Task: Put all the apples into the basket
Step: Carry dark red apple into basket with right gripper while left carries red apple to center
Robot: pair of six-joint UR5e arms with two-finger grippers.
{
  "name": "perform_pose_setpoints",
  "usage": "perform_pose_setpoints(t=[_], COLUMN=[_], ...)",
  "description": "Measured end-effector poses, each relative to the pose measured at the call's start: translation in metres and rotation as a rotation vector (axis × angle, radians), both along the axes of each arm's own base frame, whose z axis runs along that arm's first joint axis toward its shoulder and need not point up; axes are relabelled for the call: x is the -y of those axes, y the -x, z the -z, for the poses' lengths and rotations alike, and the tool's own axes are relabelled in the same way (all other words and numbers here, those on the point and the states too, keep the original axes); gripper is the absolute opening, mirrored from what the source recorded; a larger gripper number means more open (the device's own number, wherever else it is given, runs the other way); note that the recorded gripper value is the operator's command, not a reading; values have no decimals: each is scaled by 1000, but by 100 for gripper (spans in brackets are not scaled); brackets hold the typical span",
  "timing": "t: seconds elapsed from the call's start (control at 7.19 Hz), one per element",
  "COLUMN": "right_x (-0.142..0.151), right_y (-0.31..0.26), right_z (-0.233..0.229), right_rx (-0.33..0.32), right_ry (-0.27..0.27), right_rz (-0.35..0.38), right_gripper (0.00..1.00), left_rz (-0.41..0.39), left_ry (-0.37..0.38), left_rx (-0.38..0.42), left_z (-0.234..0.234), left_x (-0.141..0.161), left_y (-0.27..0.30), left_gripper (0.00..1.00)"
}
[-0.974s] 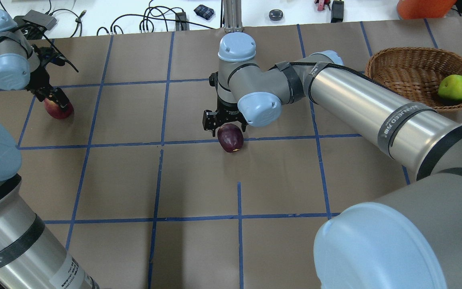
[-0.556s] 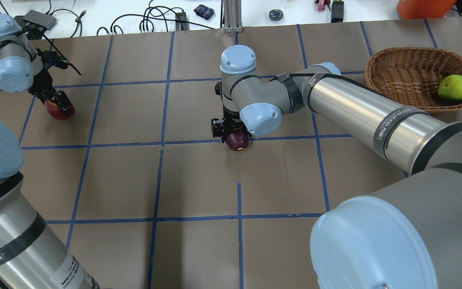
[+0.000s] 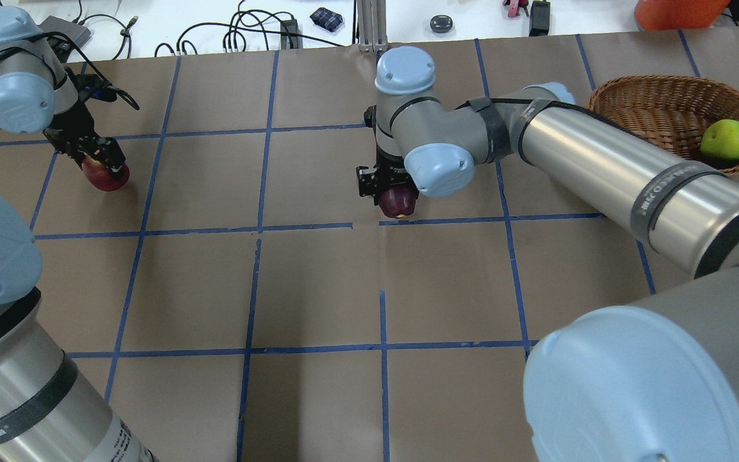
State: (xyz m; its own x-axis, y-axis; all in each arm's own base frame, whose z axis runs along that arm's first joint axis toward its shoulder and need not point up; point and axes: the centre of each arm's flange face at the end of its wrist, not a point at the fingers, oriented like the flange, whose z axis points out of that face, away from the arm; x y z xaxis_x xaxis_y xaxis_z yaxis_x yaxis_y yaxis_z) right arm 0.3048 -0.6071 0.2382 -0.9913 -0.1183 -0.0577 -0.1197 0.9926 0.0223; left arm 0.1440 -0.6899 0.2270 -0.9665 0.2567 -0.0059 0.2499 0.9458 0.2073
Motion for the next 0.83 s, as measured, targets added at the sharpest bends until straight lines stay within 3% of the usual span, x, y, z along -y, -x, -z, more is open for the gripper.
perform_pose_setpoints(t=[0.42,0.56,0.7,0.83], right_x=[65,74,80,84], right_y=[215,275,331,381], right_z=[-108,-118,-114,-101], right_rx=[-5,-35,-81,-109], right_ry=[7,21,25,23], right_rz=[216,233,206,190], right_gripper=[0,0,0,6], left_rz=[-260,-342,-403,-453], left_ry=[-73,-75,-62,-27], left_rx=[-23,12,44,56], left_z=[-21,-25,-29,-26], left_x=[-45,-59,-71,-82], left_y=[119,174,241,309], left_gripper=[14,14,14,15])
